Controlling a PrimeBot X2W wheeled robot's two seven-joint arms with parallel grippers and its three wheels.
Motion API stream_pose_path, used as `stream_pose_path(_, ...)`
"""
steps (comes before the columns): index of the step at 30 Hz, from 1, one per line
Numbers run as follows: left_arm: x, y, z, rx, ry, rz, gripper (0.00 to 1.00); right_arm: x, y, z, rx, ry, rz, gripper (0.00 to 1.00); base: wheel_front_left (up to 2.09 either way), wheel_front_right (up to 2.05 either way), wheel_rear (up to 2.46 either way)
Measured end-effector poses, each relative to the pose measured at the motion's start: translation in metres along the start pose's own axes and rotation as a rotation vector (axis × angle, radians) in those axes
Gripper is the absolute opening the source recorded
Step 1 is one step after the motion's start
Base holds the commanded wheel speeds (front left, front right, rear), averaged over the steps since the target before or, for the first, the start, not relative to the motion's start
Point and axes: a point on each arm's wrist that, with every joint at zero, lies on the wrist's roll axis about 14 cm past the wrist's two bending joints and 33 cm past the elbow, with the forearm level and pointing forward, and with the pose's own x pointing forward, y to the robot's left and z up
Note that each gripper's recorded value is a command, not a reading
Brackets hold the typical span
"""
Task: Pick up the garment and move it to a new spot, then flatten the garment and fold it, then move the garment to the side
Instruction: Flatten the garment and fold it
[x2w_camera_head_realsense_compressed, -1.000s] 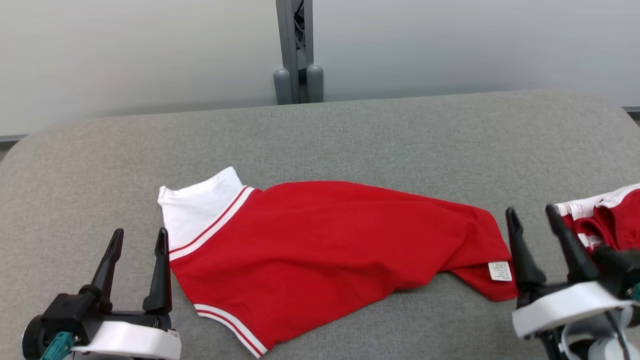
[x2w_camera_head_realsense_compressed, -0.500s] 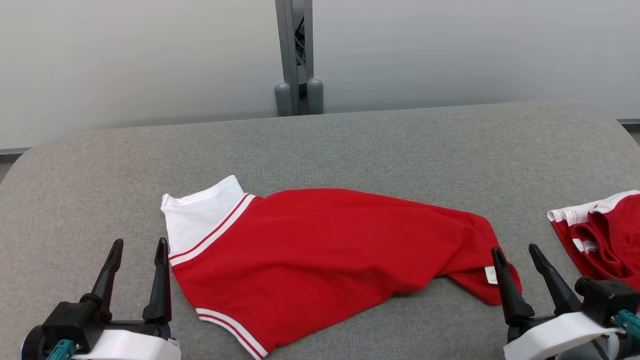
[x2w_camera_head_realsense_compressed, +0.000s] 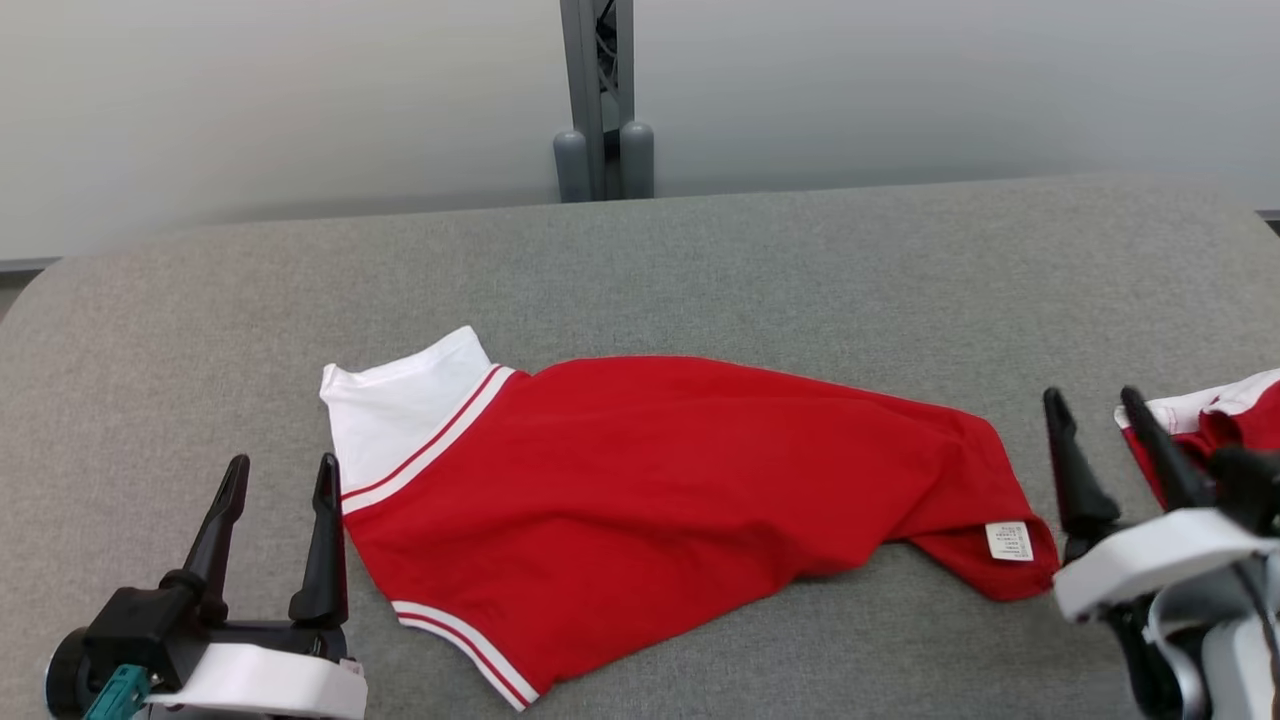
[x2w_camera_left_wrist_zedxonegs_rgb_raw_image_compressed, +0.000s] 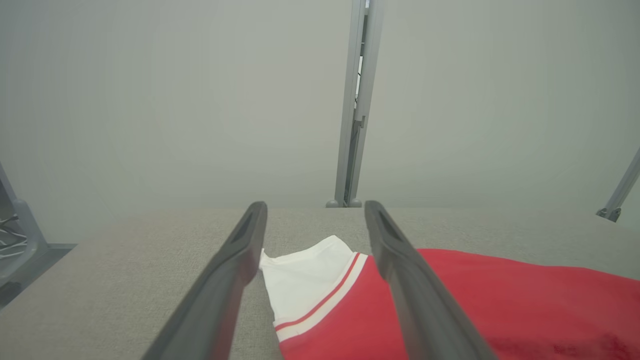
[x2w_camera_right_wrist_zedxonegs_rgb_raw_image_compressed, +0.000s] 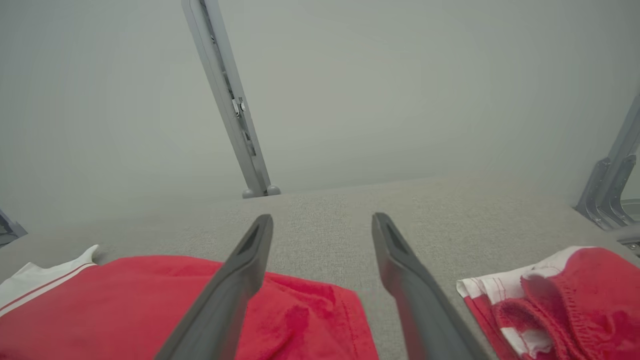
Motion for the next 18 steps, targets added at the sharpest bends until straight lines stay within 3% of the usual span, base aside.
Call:
stream_pose_path(8, 0.011, 0.002, -0.006, -0.011, 0.01, 0.001, 1.0, 0.05, -0.017, -0.012, -0.048, 0.081, 0.005, 1.0, 0.0, 0.0, 0.0)
stream_pose_path(18, 0.027, 0.012, -0.035, -0.032, 0.071, 0.035, 1.0, 0.111, 0.011, -0.073, -0.163, 0.345, 0.157, 1.0, 0.0, 0.0, 0.0)
